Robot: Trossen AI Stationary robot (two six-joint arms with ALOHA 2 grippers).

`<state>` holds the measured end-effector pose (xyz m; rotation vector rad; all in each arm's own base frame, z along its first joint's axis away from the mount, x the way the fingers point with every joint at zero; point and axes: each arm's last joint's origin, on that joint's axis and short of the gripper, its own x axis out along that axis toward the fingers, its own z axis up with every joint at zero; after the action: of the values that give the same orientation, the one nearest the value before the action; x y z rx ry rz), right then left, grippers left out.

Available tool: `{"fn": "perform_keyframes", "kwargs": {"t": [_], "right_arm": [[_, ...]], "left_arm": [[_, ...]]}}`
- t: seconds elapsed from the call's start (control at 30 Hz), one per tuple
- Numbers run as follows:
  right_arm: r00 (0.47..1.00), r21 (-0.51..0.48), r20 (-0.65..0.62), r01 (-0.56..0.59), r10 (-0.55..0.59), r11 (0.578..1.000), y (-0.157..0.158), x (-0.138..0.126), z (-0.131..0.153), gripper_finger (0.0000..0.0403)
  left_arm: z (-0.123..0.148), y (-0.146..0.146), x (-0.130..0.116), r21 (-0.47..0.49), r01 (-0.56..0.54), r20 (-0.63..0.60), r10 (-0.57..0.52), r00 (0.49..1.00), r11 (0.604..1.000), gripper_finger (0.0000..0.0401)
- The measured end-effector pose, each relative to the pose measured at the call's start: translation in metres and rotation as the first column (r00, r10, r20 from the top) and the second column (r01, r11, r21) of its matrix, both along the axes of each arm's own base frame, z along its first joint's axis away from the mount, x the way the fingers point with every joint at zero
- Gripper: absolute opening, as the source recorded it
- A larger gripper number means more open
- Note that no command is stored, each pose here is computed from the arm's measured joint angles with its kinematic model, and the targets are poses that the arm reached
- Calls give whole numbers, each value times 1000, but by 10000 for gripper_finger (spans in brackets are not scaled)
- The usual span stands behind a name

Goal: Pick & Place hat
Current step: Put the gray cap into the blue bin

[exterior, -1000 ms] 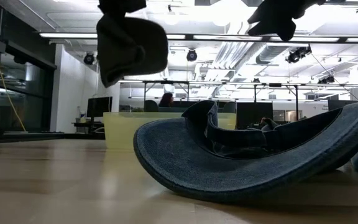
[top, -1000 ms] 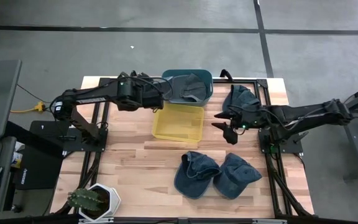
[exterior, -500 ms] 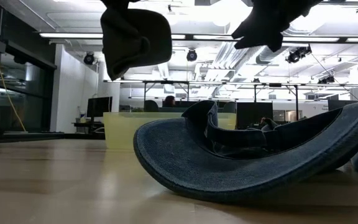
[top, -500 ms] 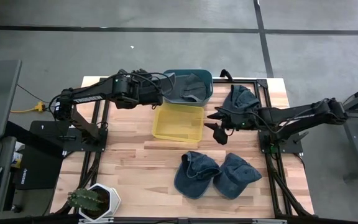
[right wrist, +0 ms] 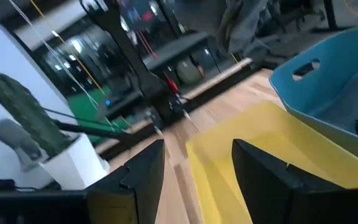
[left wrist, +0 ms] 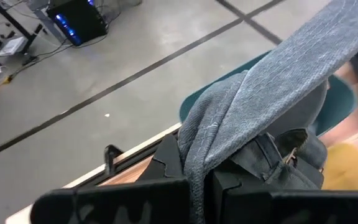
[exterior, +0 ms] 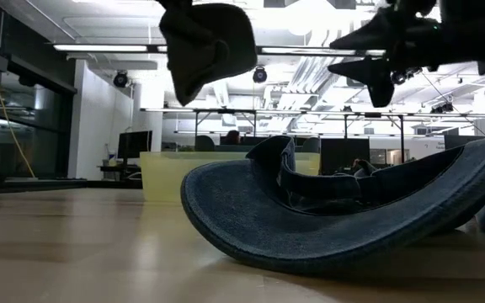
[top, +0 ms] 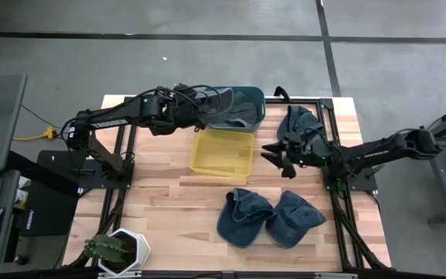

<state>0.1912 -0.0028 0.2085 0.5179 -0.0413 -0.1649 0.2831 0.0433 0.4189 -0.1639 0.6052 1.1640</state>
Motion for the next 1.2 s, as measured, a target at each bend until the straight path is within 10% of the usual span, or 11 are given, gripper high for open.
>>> {"fn": "perform_keyframes", "kwargs": {"t": [1.2], "right_arm": [[979, -73, 195, 73, -58, 995, -28, -12, 6, 183]], "left_arm": [[29, 3, 37, 62, 42, 455, -66, 888, 997, 0]]}}
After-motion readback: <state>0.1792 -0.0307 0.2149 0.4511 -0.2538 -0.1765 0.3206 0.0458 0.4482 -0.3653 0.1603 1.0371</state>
